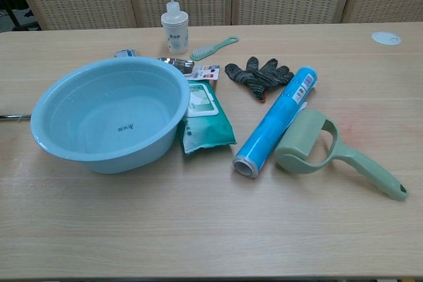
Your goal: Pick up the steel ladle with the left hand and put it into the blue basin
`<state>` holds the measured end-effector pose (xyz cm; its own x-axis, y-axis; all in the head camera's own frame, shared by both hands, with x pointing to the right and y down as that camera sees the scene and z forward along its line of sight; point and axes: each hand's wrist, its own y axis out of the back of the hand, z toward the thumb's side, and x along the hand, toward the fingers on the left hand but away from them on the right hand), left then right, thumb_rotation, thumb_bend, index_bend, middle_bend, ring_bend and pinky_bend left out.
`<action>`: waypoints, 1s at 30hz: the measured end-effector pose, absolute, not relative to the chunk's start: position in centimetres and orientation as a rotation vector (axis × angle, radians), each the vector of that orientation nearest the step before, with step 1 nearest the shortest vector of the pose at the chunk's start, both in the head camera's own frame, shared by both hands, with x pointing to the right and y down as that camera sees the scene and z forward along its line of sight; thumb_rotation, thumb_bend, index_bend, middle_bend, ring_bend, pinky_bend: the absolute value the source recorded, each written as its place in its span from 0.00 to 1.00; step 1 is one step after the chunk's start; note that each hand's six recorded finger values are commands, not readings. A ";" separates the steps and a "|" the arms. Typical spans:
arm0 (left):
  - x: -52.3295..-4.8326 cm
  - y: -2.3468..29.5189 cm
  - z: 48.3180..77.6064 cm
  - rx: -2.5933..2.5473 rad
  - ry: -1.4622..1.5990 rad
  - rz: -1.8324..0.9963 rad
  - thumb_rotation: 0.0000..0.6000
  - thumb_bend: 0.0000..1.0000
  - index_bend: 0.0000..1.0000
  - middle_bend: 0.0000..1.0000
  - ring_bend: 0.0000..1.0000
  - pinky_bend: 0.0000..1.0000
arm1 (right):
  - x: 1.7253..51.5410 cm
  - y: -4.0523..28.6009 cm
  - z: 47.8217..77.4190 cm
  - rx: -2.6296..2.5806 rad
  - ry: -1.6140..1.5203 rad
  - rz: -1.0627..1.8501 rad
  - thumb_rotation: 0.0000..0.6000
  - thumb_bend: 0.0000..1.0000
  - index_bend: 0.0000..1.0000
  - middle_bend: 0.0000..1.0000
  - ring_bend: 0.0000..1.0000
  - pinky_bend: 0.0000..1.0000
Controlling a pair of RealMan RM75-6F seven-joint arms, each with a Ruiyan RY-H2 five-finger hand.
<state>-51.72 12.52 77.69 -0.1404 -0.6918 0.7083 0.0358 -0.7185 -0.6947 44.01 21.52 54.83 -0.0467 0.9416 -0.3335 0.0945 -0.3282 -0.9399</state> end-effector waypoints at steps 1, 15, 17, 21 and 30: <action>-51.7 12.5 77.7 -1.633 0.739 -1.909 1.00 0.39 0.65 0.99 0.89 0.79 | 44.0 21.5 54.8 -1.493 -1.142 1.462 1.00 0.00 0.02 0.00 0.00 0.00; -52.1 9.8 73.7 -1.618 0.935 -1.717 1.00 0.56 0.86 0.99 0.89 0.79 | 43.8 21.6 54.3 -1.507 -1.158 1.442 1.00 0.00 0.02 0.00 0.00 0.00; -52.2 9.2 72.4 -1.611 0.963 -1.667 1.00 0.56 0.86 0.99 0.89 0.79 | 43.8 21.6 54.2 -1.509 -1.163 1.440 1.00 0.00 0.02 0.00 0.00 0.00; -52.5 8.5 70.1 -1.593 0.994 -1.588 1.00 0.56 0.86 0.99 0.89 0.79 | 43.7 21.6 53.9 -1.516 -1.172 1.429 1.00 0.00 0.02 0.00 0.00 0.00; -51.6 8.0 64.7 -1.598 1.037 -1.415 1.00 0.57 0.87 0.99 0.89 0.79 | 43.7 21.5 53.1 -1.526 -1.197 1.405 1.00 0.00 0.02 0.00 0.00 0.00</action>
<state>-51.60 7.98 64.74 0.0604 -0.9202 0.3869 -0.0914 -0.3910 -0.9158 43.67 21.52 53.08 -0.0302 0.9507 -0.3086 0.1534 -0.3007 -0.9413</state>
